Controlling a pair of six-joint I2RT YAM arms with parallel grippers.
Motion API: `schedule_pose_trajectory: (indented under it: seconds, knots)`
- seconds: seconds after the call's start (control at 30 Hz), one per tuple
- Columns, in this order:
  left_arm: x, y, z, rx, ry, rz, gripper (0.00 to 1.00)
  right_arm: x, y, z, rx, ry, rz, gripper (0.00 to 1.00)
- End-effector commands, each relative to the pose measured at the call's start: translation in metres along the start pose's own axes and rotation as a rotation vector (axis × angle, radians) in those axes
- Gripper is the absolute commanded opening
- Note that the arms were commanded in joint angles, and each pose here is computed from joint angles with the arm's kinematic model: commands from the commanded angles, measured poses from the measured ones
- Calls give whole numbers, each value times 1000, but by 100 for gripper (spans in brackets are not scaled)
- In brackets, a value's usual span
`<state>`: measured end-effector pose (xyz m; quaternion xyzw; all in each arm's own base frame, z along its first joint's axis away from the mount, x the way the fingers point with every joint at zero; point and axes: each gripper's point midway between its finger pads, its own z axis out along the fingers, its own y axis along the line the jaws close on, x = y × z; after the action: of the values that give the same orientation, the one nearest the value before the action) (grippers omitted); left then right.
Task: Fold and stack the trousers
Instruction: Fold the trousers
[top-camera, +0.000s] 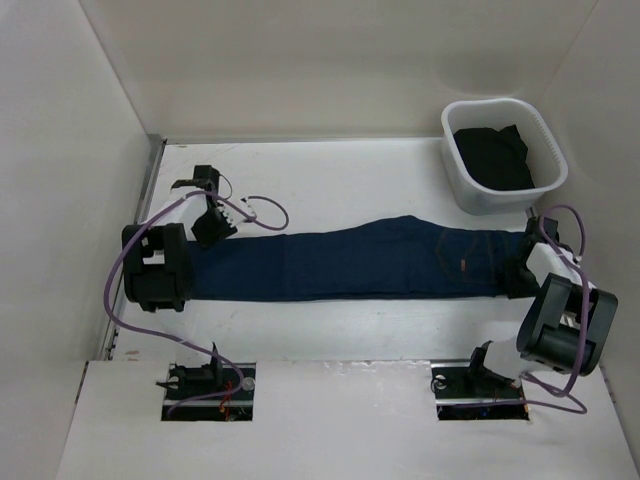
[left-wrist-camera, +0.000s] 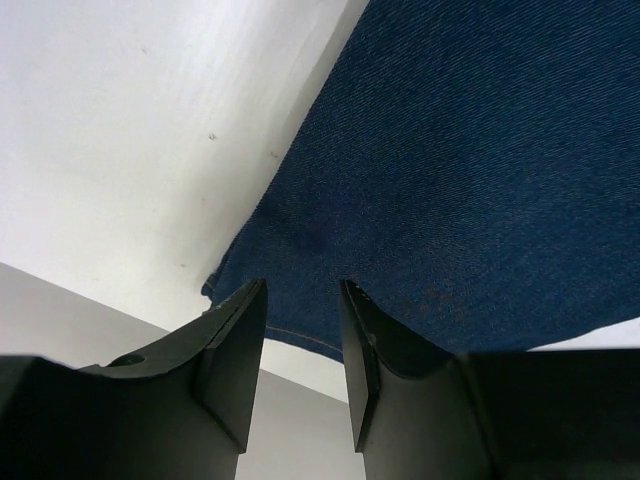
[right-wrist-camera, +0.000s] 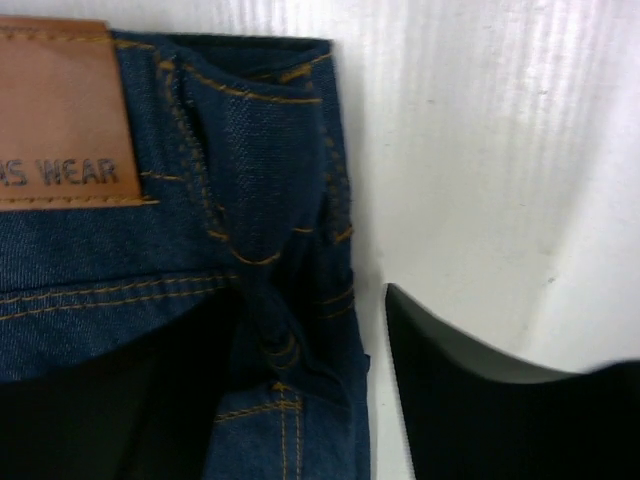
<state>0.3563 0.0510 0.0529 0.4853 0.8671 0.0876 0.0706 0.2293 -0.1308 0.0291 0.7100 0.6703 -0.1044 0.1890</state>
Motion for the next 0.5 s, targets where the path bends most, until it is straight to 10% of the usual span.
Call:
schedule_pose_trajectory:
  seconds: [0.0,0.33,0.47]
  knots:
    - [0,12,-2,-19,-16,-28,33,-5,22,-3,-54,-5,37,60]
    - [26,25,-7,-48,11,-94,33,-4,21,-4,-90,10,49,3]
    - [31,30,-19,-79,-2,-113,33,-14,23,-13,-141,-38,38,0]
